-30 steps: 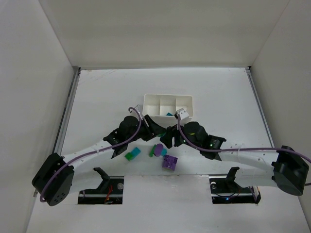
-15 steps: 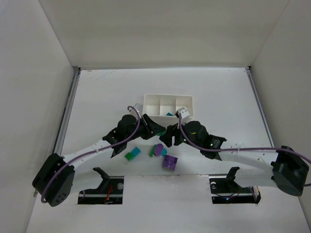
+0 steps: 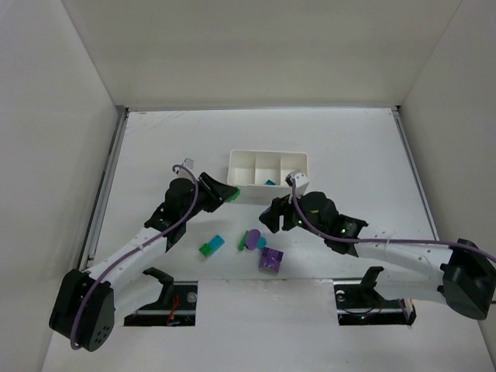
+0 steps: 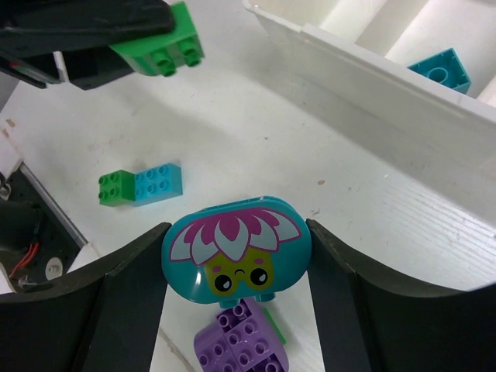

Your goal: Sort the legos into containers by color

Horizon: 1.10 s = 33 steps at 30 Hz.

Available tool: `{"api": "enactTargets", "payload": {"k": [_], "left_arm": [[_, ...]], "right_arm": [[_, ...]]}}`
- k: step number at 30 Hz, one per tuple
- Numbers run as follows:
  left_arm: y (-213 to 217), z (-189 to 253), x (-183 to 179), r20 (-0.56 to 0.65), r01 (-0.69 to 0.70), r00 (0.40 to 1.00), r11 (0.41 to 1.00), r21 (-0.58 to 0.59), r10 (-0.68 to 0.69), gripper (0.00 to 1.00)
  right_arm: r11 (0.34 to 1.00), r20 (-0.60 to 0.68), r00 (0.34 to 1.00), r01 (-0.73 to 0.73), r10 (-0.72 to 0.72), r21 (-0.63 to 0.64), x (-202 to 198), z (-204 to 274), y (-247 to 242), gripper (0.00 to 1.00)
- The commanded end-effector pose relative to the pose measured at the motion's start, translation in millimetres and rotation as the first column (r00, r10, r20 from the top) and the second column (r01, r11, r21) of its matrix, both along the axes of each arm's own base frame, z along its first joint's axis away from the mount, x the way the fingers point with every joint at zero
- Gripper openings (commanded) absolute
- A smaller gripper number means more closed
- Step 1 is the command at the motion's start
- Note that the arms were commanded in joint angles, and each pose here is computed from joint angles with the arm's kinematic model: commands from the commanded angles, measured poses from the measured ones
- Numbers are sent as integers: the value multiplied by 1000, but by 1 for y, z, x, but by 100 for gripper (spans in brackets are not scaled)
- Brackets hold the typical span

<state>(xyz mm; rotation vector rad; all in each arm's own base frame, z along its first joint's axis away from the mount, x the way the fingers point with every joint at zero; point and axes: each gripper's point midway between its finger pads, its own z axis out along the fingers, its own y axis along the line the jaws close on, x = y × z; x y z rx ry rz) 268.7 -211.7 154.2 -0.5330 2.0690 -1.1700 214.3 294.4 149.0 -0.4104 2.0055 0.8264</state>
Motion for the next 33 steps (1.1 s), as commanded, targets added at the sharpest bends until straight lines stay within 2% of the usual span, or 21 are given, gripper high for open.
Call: {"api": "enactTargets", "payload": {"k": [1,6,10,14,20,25,29,33], "left_arm": [[5,16,7,68,-21,997,1000,11,20,15],[2,34,19,130,-49,991,997,52,41,16],[2,46,25,185,-84,981,991,103,63,17],[3,47,37,219,-122,972,978,170,83,18],[-3,39,58,216,-128,973,963,235,77,19],[-11,37,75,219,-126,974,953,275,65,19],[-15,36,83,222,-124,973,948,293,58,19],[-15,31,90,219,-129,974,941,314,61,19]], "right_arm": [[996,74,995,71,-74,46,31,36,3,51],[971,164,958,239,-233,-13,90,55,-7,52],[952,204,936,303,-287,-48,126,61,-11,54],[932,206,924,348,-322,-106,150,46,-11,57],[906,217,911,388,-350,-169,170,28,-11,63],[901,210,906,403,-368,-158,179,29,-9,78],[903,214,902,407,-375,-135,177,36,-11,86],[905,213,899,411,-383,-107,167,46,-17,85]]}}
